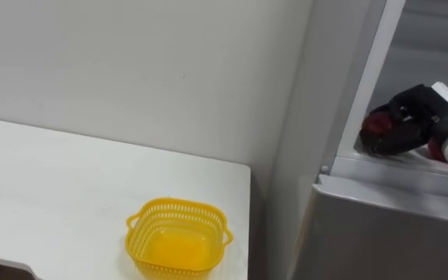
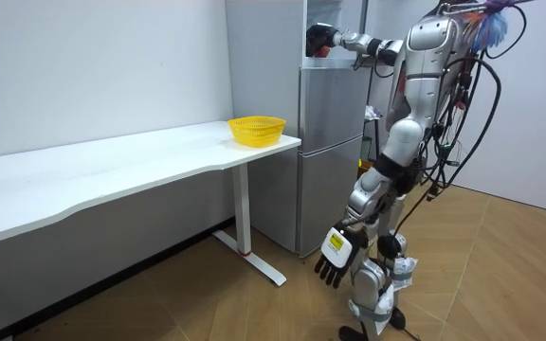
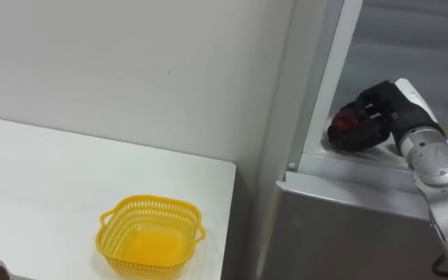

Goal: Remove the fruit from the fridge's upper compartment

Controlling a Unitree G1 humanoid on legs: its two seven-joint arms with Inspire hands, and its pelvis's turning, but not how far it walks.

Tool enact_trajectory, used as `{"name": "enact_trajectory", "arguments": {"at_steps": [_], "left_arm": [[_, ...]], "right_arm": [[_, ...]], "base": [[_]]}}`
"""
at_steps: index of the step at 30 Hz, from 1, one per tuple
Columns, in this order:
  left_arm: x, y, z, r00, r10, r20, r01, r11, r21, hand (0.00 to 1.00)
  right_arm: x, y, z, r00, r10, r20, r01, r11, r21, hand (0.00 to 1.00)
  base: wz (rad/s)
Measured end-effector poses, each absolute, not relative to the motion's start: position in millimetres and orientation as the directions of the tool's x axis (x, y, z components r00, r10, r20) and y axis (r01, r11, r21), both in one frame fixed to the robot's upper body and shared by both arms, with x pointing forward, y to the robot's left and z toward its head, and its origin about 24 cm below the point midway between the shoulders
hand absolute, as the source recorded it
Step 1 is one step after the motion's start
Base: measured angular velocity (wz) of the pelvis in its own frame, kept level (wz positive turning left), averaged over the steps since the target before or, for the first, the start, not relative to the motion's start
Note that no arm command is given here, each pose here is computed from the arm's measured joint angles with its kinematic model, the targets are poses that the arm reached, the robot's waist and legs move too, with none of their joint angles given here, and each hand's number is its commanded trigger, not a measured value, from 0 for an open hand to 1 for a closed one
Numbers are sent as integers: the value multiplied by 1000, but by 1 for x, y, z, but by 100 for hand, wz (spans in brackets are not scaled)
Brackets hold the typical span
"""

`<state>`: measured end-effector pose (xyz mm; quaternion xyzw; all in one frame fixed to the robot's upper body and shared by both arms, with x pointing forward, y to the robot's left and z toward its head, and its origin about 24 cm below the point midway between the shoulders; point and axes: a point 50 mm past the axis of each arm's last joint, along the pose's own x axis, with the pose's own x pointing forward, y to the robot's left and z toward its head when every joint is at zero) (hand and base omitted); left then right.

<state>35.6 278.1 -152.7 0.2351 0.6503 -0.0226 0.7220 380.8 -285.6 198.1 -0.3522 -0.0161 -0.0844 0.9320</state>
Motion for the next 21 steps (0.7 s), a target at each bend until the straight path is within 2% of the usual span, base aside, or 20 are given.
{"name": "enact_trajectory", "arguments": {"at_steps": [9,21], "left_arm": [[37,279,-152,173,288,-942,334,882,331,0],[33,278,-152,213,311,-926,324,872,367,0]], "right_arm": [[374,-265,205,980,-77,183,177,756,-631,100],[332,-240,210,927,19,375,236,747,-621,100]], "base": [[-11],[-5]]}}
